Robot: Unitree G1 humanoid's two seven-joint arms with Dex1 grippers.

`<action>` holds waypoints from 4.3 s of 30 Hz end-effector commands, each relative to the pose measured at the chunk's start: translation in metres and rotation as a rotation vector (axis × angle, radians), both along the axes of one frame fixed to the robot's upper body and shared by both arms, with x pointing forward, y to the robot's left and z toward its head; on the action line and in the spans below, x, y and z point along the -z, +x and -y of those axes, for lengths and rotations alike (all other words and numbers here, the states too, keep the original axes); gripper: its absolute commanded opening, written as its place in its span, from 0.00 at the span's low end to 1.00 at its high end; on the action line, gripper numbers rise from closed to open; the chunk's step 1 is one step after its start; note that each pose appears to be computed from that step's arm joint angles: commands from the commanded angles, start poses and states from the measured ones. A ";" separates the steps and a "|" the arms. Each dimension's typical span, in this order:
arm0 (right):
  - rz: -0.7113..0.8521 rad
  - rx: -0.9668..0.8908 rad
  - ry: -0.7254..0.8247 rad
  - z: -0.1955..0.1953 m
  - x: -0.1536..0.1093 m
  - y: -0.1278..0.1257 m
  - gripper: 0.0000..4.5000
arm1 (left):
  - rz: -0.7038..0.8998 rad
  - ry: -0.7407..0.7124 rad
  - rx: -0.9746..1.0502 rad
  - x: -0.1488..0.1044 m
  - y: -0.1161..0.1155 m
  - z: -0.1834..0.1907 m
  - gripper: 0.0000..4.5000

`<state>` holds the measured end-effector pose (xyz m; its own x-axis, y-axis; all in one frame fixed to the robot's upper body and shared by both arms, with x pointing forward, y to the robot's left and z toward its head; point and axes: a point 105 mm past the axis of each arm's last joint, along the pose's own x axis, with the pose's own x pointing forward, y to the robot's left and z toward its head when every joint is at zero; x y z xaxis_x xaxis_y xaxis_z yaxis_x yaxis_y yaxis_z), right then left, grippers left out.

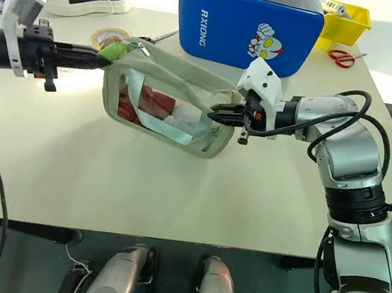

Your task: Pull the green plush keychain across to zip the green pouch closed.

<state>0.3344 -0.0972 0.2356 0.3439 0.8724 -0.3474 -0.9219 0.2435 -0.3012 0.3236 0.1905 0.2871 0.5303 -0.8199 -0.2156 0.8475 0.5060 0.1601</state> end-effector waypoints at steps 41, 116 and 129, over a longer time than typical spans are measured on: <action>0.075 -0.015 0.026 -0.009 -0.009 0.000 0.00 | 0.174 0.292 0.074 0.012 0.001 0.020 0.80; 0.243 -0.080 0.182 -0.096 -0.066 0.033 0.02 | 0.122 0.309 -0.019 0.057 0.004 -0.007 0.00; 0.310 0.333 0.024 0.041 -0.060 0.036 0.02 | 0.097 0.299 -0.041 0.059 0.003 -0.014 0.00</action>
<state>0.3743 -0.1262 0.2783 0.6426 0.7364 -0.2115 -0.7257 0.4965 -0.4762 0.3279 0.2003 0.2193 0.5729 -0.7131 -0.4040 0.8160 0.4502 0.3625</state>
